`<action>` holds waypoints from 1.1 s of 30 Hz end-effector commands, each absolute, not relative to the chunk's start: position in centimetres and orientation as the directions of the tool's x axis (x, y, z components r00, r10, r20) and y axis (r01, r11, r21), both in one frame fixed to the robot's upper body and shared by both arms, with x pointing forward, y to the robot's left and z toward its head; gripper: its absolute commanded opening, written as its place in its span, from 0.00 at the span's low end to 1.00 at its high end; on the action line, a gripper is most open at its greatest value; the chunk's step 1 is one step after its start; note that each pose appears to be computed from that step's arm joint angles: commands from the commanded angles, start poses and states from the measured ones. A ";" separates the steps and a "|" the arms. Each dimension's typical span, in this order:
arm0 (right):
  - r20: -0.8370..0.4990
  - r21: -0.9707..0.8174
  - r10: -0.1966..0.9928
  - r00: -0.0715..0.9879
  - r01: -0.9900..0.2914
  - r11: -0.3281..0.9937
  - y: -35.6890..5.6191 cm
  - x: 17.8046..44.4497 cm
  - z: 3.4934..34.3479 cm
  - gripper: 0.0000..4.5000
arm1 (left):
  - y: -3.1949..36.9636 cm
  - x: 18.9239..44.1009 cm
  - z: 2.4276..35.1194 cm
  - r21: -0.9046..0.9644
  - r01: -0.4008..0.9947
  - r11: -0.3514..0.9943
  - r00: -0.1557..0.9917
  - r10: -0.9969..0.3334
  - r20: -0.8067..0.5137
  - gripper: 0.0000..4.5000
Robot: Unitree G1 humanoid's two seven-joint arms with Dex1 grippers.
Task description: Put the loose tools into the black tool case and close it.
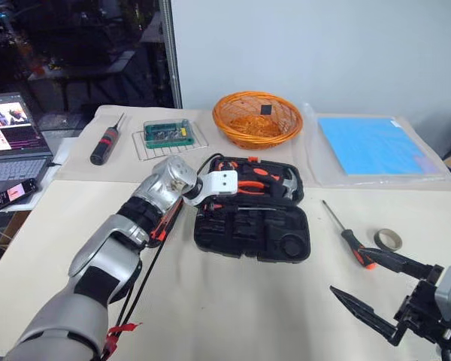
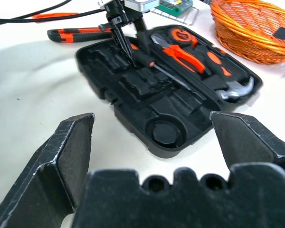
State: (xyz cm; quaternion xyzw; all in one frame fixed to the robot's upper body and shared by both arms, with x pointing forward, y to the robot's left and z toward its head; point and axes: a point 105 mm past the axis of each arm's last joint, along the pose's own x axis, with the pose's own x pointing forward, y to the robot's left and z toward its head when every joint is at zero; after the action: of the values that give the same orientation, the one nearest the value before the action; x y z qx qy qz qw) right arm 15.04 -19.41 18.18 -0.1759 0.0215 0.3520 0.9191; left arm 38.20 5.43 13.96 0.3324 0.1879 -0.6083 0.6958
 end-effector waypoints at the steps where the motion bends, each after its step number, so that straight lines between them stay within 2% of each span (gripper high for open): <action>1: -0.147 -0.323 0.641 0.754 -0.649 0.689 -19.2 15.0 18.6 1.00 | 5.3 37.2 18.6 0.134 0.981 0.141 0.187 -0.871 -0.454 0.69; 2: -0.141 -0.323 0.638 0.757 -0.645 0.693 -19.2 15.1 18.6 1.00 | 5.4 36.9 19.0 0.087 0.980 0.177 0.197 -0.889 -0.413 0.69; 3: -0.132 -0.321 0.635 0.761 -0.639 0.699 -19.1 15.2 18.7 1.00 | 5.5 36.8 19.0 0.070 0.973 0.222 0.232 -0.900 -0.368 0.57; 7: -0.108 -0.318 0.616 0.780 -0.615 0.722 -19.1 15.6 18.7 1.00 | 4.7 37.0 18.8 -0.004 0.925 0.381 0.370 -0.902 -0.223 0.27; 9: -0.099 -0.309 0.594 0.798 -0.592 0.744 -19.3 15.9 18.6 1.00 | 4.1 36.9 16.8 0.032 0.904 0.427 0.422 -0.876 -0.235 0.09; 10: -0.097 -0.301 0.579 0.809 -0.579 0.758 -19.5 16.0 18.5 1.00 | 4.0 37.0 15.4 0.039 0.888 0.458 0.452 -0.853 -0.261 0.03; 11: -0.097 -0.296 0.564 0.820 -0.565 0.770 -19.6 16.2 18.3 1.00 | 4.2 37.3 13.7 0.056 0.864 0.501 0.493 -0.817 -0.300 0.01; 15: -0.111 -0.295 0.480 0.870 -0.490 0.820 -20.6 17.0 18.0 1.00 | 5.0 36.7 7.4 0.102 0.835 0.541 0.514 -0.701 -0.494 0.01; 18: -0.125 -0.315 0.448 0.885 -0.463 0.828 -21.0 17.2 18.0 1.00 | 4.8 36.1 6.4 0.116 0.841 0.528 0.504 -0.689 -0.521 0.01; 20: -0.154 -0.323 0.422 0.893 -0.449 0.833 -21.3 17.3 17.7 1.00 | 4.1 36.0 7.5 0.098 0.847 0.522 0.502 -0.725 -0.473 0.01; 22: -0.145 -0.333 0.378 0.914 -0.405 0.852 -22.0 17.5 17.9 1.00 | 3.2 35.7 11.0 0.061 0.867 0.494 0.487 -0.817 -0.309 0.01; 25: -0.172 -0.311 0.332 0.928 -0.371 0.875 -23.0 18.0 17.5 1.00 | 2.8 34.1 15.5 0.044 0.911 0.410 0.413 -0.906 -0.093 0.01; 27: -0.263 -0.351 0.228 0.938 -0.313 0.882 -24.6 18.8 16.5 1.00 | 3.4 32.4 17.0 0.017 0.950 0.313 0.314 -0.948 -0.062 0.01; 30: -0.376 -0.304 0.207 0.903 -0.331 0.893 -26.0 20.2 15.2 1.00 | 4.2 30.1 18.6 0.006 0.981 0.195 0.195 -0.979 -0.056 0.17; 33: -0.473 -0.291 0.201 0.858 -0.368 0.883 -27.0 21.5 14.1 1.00 | 4.7 28.3 19.3 0.028 0.993 0.113 0.115 -0.989 -0.092 0.39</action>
State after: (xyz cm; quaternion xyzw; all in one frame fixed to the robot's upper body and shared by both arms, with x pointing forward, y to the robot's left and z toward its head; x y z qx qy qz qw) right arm 21.04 -26.35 14.63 -0.1857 0.1930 0.1522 0.9514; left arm 30.04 5.21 18.17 0.0353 0.0396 -0.6300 0.7748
